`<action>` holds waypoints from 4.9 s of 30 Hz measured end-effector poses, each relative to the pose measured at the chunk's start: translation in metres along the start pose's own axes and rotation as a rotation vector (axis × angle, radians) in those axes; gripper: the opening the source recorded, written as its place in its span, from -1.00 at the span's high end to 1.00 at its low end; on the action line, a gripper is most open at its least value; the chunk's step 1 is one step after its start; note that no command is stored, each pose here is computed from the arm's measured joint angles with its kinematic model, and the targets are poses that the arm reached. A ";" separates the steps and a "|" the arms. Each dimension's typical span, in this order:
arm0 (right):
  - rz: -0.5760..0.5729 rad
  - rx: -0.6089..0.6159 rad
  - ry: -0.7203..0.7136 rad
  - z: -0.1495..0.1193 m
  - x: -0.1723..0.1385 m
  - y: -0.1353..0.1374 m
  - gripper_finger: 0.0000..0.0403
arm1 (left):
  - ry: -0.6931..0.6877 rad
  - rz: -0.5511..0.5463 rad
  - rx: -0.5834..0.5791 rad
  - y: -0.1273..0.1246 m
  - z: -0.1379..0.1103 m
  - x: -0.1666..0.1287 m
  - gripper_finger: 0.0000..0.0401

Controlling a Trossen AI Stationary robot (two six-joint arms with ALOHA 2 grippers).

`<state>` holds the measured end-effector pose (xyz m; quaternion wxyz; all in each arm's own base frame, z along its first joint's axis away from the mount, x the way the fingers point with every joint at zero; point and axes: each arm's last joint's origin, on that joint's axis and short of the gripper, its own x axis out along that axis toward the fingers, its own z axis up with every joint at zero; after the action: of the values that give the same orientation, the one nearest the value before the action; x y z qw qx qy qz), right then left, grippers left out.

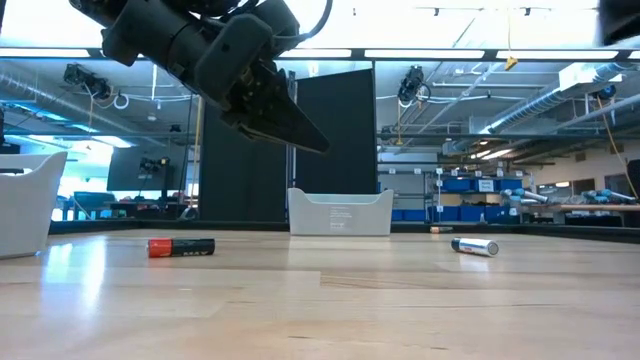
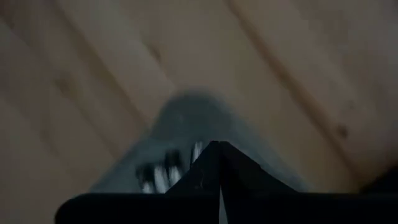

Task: Sort batteries
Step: Put the copper battery into the top gray bin

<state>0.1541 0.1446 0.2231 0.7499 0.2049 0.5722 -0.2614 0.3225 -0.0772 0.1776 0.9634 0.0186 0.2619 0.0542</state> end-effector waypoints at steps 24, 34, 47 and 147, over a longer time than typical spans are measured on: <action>0.039 -0.154 0.037 0.049 0.032 -0.002 0.94 | -0.106 -0.144 -0.029 -0.007 0.011 -0.006 0.97; -0.059 -0.193 -0.118 0.053 0.031 -0.005 0.94 | -0.604 -0.413 -0.082 0.015 -0.008 -0.030 0.97; 0.048 -0.241 -0.365 0.134 0.042 -0.016 0.95 | -0.609 -0.206 -0.096 0.045 -0.041 -0.036 0.97; -0.457 0.854 -0.408 0.275 0.169 -0.256 0.95 | -0.475 -0.008 -0.063 0.083 -0.051 -0.023 0.97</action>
<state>0.2355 -0.2484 0.1302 0.6194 0.3071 0.2871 -0.6630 0.2692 0.0034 0.1501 0.9983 -0.0005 0.0263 0.0528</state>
